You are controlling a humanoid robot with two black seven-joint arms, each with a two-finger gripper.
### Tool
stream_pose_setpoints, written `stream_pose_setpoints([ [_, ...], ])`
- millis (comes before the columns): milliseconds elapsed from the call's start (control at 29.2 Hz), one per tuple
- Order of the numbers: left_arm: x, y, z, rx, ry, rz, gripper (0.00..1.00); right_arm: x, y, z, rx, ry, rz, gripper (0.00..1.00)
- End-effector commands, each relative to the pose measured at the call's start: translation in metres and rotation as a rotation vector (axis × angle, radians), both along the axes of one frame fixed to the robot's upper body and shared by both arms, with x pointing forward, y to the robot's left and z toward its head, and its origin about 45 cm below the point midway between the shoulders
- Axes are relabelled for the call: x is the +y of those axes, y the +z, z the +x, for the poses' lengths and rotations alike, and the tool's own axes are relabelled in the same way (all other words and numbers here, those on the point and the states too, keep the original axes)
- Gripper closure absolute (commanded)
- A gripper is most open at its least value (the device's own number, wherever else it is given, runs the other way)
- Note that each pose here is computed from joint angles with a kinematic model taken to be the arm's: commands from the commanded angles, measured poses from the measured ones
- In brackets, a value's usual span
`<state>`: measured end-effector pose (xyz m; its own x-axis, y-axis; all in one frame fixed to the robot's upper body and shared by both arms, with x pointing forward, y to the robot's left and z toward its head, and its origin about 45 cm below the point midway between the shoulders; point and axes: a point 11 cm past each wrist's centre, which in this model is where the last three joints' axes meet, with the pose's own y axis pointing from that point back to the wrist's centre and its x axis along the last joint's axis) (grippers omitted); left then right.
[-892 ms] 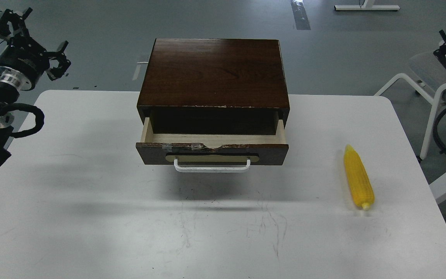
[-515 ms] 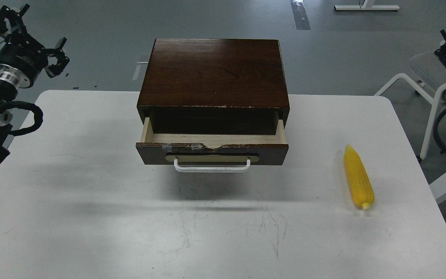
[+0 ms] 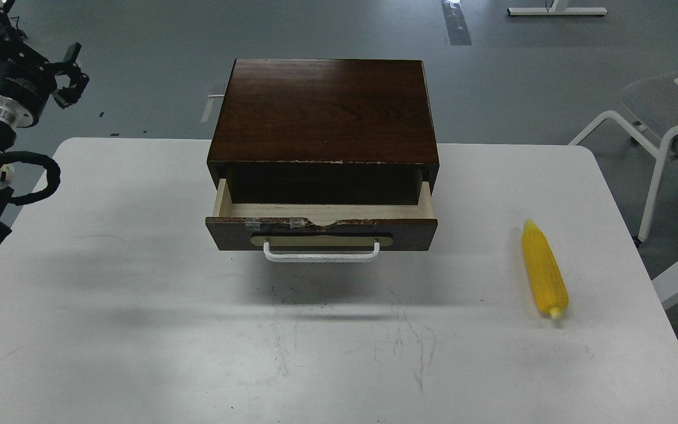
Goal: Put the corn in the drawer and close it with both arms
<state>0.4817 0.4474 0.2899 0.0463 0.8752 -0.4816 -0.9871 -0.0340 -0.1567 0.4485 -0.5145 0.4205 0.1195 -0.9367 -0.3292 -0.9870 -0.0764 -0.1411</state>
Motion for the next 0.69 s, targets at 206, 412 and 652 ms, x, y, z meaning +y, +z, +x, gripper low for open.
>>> stream_pose_setpoints([
  [206, 0.015, 0.01, -0.004, -0.016, 0.022, 0.019, 0.02, 0.08, 0.04, -0.016, 0.053, 0.277, -0.779, 0.0],
  [412, 0.014, 0.008, -0.005, -0.01, 0.017, 0.028, 0.02, 0.136, -0.003, -0.035, 0.165, 0.483, -1.244, 0.0],
  [652, 0.013, 0.009, -0.004, -0.012, 0.015, 0.027, 0.02, 0.141, -0.082, -0.071, 0.327, 0.692, -1.559, 0.0],
])
